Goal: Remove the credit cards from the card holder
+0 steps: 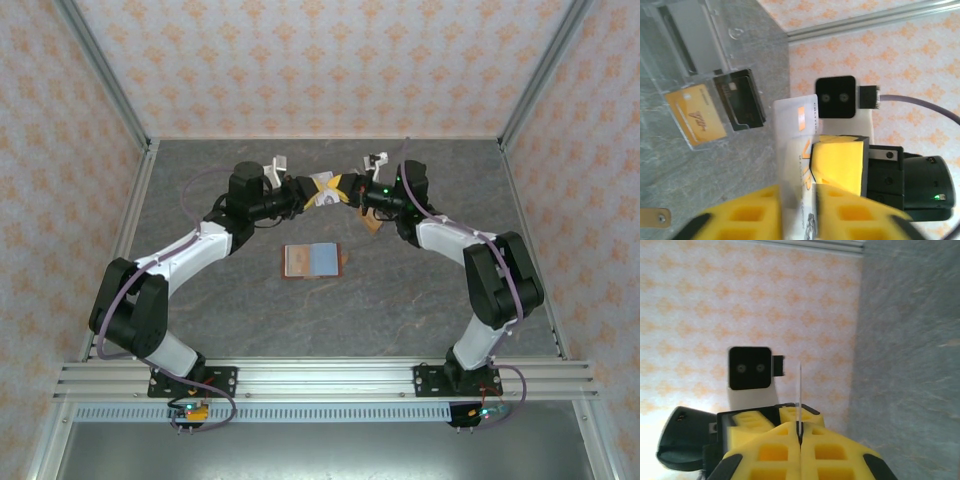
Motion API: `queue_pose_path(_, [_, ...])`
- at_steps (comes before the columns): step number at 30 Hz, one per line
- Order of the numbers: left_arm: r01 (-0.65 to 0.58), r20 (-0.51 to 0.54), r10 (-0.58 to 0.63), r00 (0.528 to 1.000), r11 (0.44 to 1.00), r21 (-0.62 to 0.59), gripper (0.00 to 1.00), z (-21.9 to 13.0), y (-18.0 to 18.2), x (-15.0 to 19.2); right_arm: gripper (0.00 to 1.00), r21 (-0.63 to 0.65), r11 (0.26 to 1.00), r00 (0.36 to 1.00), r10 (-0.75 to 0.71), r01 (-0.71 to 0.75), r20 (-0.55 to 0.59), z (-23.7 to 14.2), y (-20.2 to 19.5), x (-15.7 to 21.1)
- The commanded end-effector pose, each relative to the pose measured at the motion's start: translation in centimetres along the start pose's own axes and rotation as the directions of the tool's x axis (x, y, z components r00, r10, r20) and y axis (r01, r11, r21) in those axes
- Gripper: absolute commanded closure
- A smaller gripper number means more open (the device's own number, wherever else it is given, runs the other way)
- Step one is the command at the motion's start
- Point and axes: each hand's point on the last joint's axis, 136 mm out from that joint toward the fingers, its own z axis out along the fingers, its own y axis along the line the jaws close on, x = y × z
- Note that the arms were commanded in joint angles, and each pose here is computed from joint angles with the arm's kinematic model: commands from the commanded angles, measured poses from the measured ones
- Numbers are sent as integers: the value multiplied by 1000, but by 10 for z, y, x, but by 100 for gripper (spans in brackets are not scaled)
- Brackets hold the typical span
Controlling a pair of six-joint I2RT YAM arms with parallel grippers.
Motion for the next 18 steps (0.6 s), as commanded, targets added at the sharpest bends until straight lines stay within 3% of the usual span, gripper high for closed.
queue_pose_path(1, [13, 53, -7, 999, 994, -110, 55, -12, 23, -11, 100, 186, 970, 987, -161, 156, 13, -9, -10, -10])
queue_pose_path(4, [-2, 61, 19, 998, 967, -256, 34, -24, 49, -10, 100, 404, 873, 953, -303, 275, 5, -22, -30, -27])
queue_pose_path(8, [-12, 70, 47, 996, 897, -442, 19, -48, 82, -13, 100, 590, 692, 876, -479, 415, -54, -36, -45, -58])
queue_pose_path(14, [-53, 60, 109, 992, 807, -589, 4, -70, 109, -16, 100, 694, 422, 743, -622, 584, -247, -40, -62, -97])
queue_pose_path(18, [-56, 55, 115, 992, 779, -624, 0, -77, 119, -17, 100, 672, 301, 660, -653, 677, -372, -35, -69, -111])
